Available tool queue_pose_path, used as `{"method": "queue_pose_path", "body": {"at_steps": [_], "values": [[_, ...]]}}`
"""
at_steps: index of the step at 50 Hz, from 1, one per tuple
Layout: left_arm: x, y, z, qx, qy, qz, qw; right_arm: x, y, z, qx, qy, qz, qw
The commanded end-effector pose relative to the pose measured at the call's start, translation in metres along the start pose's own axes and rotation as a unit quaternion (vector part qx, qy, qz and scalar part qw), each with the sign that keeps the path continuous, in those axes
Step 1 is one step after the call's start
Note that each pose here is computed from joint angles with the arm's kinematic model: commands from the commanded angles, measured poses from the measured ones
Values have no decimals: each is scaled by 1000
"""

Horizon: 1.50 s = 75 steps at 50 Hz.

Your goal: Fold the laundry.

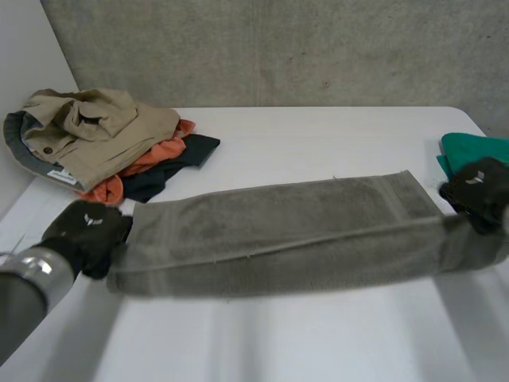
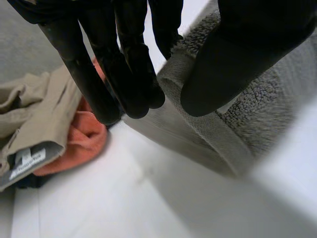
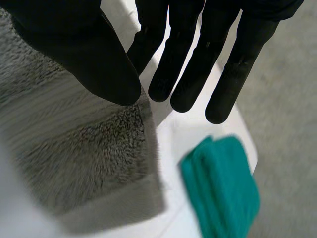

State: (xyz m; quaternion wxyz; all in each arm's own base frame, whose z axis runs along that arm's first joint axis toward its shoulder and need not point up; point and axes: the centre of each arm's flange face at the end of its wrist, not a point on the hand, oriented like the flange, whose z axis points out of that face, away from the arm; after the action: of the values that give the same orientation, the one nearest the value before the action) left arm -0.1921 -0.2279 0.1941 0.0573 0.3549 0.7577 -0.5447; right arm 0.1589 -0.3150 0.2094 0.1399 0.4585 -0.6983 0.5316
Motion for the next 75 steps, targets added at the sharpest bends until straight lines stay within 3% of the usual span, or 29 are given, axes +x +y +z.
{"method": "queue_pose_path", "body": {"at_steps": [1, 11, 25, 31, 37, 43, 47, 52, 59, 75], "values": [[-11, -1, 61, -9, -63, -26, 998, -12, -19, 61, 61, 49, -18, 997], [-5, -8, 104, -6, -103, -21, 994, -7, -27, 132, 135, 138, -41, 980], [3, -24, 125, 20, -109, -50, 993, -37, -20, 185, 173, 139, -38, 974], [2, -42, 116, 50, -110, -63, 991, -14, -35, 164, 176, 154, 17, 972], [-1, -59, 98, 75, -109, -63, 989, 25, -58, 103, 173, 135, 91, 971], [10, -57, 81, 73, -94, -58, 991, 43, -28, 58, 80, 61, 147, 984], [20, -50, 70, 64, -78, -54, 993, 37, 3, 48, 12, 6, 187, 982], [40, -49, 61, 90, -32, -48, 994, 30, 34, 43, -30, -34, 220, 974], [44, -49, 59, 110, -26, -49, 992, 20, 71, 65, -32, -48, 240, 969], [47, -59, 53, 132, -17, -71, 989, 14, 91, 89, -23, -32, 229, 973]]}}
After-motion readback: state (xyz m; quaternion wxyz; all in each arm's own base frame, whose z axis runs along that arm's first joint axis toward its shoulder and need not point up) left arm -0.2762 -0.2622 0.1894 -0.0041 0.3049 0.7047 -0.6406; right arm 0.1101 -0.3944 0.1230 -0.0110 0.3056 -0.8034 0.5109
